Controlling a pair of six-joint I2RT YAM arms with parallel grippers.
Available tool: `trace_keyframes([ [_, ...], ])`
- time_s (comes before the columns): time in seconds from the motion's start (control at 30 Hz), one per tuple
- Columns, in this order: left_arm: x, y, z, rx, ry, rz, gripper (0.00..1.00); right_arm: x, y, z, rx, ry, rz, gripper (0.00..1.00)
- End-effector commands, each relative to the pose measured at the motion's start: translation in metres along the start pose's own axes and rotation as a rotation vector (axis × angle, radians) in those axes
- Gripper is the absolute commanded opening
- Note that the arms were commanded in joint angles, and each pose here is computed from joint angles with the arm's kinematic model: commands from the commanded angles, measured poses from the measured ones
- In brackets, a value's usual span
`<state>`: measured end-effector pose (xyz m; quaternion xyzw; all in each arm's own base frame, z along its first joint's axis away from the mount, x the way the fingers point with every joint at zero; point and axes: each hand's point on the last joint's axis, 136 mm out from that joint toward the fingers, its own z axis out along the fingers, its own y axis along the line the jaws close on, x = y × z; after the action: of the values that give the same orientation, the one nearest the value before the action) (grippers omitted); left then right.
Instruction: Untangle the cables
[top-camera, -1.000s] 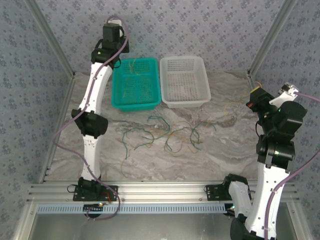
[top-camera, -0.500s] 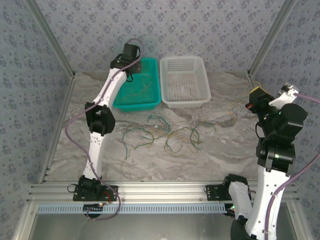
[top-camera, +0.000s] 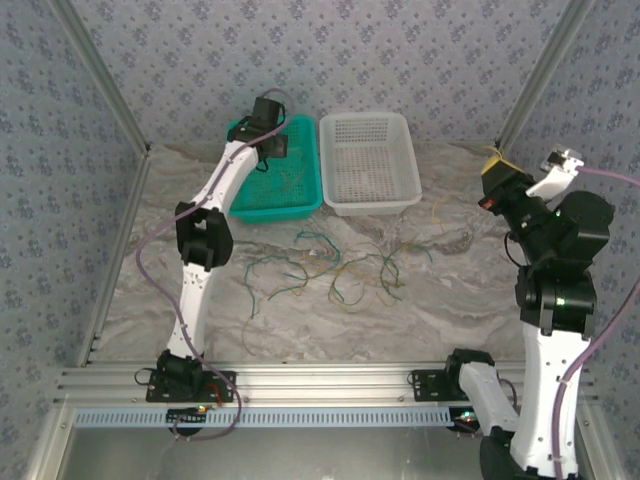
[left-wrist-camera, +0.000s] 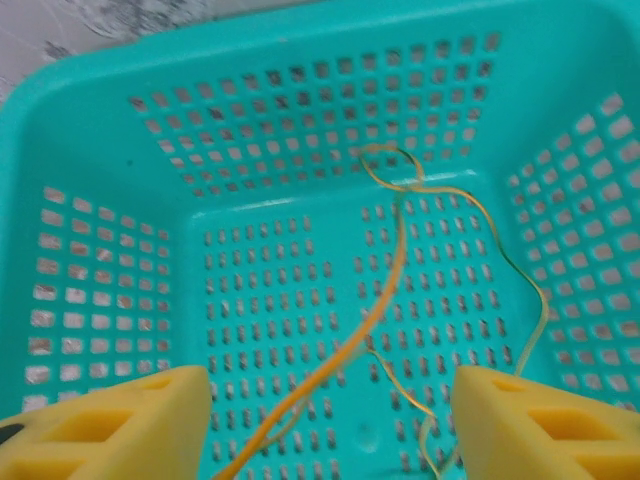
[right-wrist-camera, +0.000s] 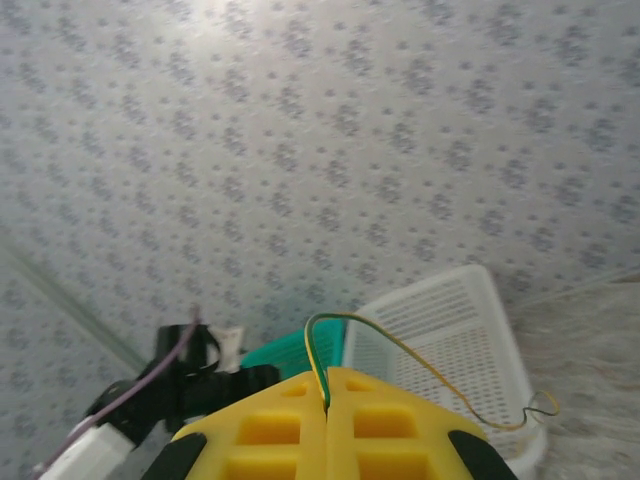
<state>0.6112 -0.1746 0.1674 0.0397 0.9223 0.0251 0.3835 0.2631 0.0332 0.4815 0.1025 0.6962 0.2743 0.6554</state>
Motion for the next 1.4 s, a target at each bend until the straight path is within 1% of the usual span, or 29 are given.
trace_keyframes([
  [0.0, -0.053, 0.008, -0.083, 0.021, -0.15, -0.01, 0.66, -0.019, 0.036, 0.001, -0.109, -0.038, -0.079, 0.0],
  [0.1, -0.077, 0.009, -0.139, 0.085, -0.261, -0.033, 0.64, -0.023, 0.062, 0.011, -0.181, -0.027, -0.117, 0.0],
  [0.13, -0.08, 0.011, -0.155, 0.102, -0.291, -0.048, 0.64, -0.024, 0.07, 0.017, -0.201, -0.021, -0.127, 0.0],
  [0.2, -0.083, 0.015, -0.185, 0.129, -0.341, -0.072, 0.64, -0.024, 0.087, 0.027, -0.251, -0.003, -0.147, 0.0],
  [0.3, -0.073, 0.029, -0.222, 0.132, -0.394, -0.119, 0.61, -0.022, 0.115, 0.043, -0.325, 0.02, -0.185, 0.0],
  [0.4, -0.044, 0.036, -0.246, 0.166, -0.42, -0.157, 0.61, -0.017, 0.139, 0.061, -0.376, 0.039, -0.227, 0.0],
  [0.47, -0.022, 0.035, -0.273, 0.203, -0.479, -0.174, 0.61, -0.015, 0.157, 0.071, -0.414, 0.04, -0.257, 0.0],
  [0.57, 0.016, 0.028, -0.304, 0.222, -0.545, -0.167, 0.6, -0.014, 0.177, 0.091, -0.453, 0.037, -0.294, 0.0],
  [0.6, 0.028, 0.026, -0.309, 0.229, -0.558, -0.173, 0.6, -0.014, 0.181, 0.098, -0.455, 0.038, -0.307, 0.0],
  [0.67, 0.059, 0.034, -0.312, 0.227, -0.578, -0.231, 0.6, -0.024, 0.195, 0.107, -0.472, 0.015, -0.315, 0.0],
  [0.73, 0.089, 0.043, -0.308, 0.225, -0.577, -0.279, 0.6, -0.03, 0.21, 0.119, -0.511, 0.005, -0.323, 0.0],
  [0.83, 0.126, 0.05, -0.303, 0.228, -0.542, -0.285, 0.6, -0.046, 0.234, 0.132, -0.561, -0.036, -0.337, 0.0],
  [0.93, 0.156, 0.067, -0.298, 0.167, -0.507, -0.314, 0.59, -0.064, 0.256, 0.144, -0.609, -0.109, -0.334, 0.0],
  [1.0, 0.173, 0.081, -0.294, 0.109, -0.493, -0.344, 0.58, -0.068, 0.263, 0.159, -0.623, -0.164, -0.329, 0.0],
  [1.13, 0.19, 0.085, -0.288, 0.101, -0.484, -0.337, 0.58, -0.072, 0.262, 0.191, -0.611, -0.265, -0.301, 0.0],
  [1.23, 0.195, 0.088, -0.283, 0.074, -0.475, -0.334, 0.58, -0.067, 0.265, 0.209, -0.675, -0.301, -0.249, 0.0],
  [1.3, 0.199, 0.087, -0.277, 0.067, -0.48, -0.325, 0.58, -0.068, 0.274, 0.21, -0.757, -0.351, -0.228, 0.0],
  [1.37, 0.202, 0.087, -0.271, 0.058, -0.468, -0.326, 0.58, -0.068, 0.282, 0.211, -0.779, -0.412, -0.224, 0.0],
])
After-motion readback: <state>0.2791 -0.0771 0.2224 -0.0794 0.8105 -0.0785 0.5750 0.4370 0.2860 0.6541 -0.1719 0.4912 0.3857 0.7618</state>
